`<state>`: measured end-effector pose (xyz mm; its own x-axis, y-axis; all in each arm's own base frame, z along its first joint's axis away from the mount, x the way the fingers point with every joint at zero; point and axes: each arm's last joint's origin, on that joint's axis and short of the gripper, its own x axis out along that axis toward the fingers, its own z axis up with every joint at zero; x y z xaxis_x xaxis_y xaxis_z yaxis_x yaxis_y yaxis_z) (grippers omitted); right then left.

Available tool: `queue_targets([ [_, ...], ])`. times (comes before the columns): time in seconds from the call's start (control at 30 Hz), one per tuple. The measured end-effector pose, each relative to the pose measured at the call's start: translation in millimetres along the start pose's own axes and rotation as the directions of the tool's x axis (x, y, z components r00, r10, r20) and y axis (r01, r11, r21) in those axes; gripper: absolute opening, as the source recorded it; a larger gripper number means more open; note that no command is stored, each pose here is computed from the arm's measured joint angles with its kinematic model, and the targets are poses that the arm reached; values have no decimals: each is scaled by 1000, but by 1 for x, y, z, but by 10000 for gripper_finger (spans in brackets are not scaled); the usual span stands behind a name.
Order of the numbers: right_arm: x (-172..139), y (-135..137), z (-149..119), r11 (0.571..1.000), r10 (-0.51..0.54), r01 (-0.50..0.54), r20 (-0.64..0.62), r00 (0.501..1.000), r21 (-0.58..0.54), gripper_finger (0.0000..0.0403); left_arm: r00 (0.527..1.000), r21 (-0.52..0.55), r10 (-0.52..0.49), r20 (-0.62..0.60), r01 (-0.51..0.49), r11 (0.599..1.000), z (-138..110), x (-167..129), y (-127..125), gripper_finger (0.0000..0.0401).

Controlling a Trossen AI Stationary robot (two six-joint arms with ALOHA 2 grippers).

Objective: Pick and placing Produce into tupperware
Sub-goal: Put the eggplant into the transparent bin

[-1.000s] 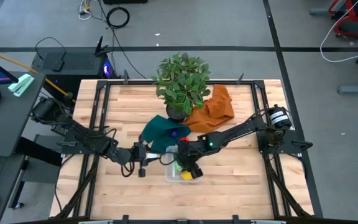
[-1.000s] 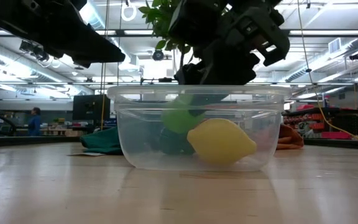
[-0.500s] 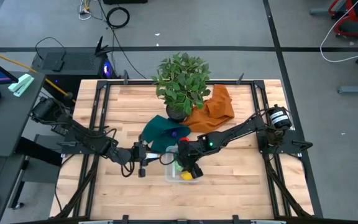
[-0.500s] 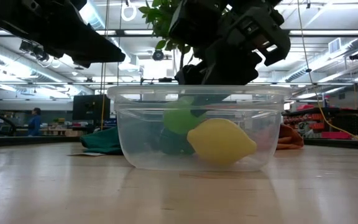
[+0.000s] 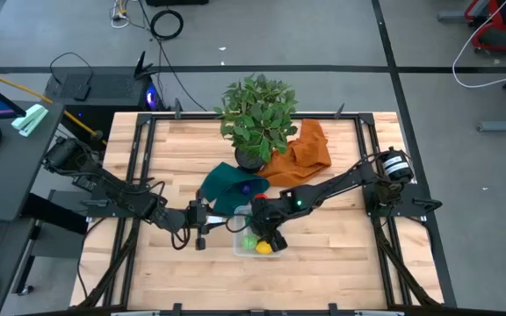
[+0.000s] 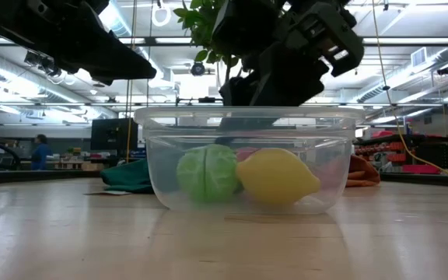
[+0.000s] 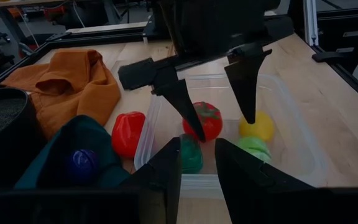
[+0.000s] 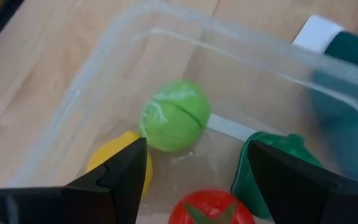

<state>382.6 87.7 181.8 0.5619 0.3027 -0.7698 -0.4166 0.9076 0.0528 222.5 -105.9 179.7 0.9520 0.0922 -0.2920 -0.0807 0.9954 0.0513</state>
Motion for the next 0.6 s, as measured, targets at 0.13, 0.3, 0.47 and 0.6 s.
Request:
queue_targets([
  [0.13, -15, 1, 5, 997, -55, 55, 10, 998, -50, 241, 1000, 2, 1, -4, -1, 1000, 0, 0, 0, 105],
  [0.3, -42, 3, 13, 994, -96, 98, 45, 994, -52, 229, 1000, 4, 1, -7, -1, 1000, -1, 0, 0, 105],
  [0.47, -73, 7, 13, 987, -163, 163, 16, 987, 14, 212, 1000, 5, 3, -7, -3, 1000, -1, 0, 0, 105],
  [0.6, -89, 9, 6, 970, -232, 235, -46, 972, 57, 199, 1000, 13, 8, -7, -7, 1000, -1, 0, 1, 105],
])
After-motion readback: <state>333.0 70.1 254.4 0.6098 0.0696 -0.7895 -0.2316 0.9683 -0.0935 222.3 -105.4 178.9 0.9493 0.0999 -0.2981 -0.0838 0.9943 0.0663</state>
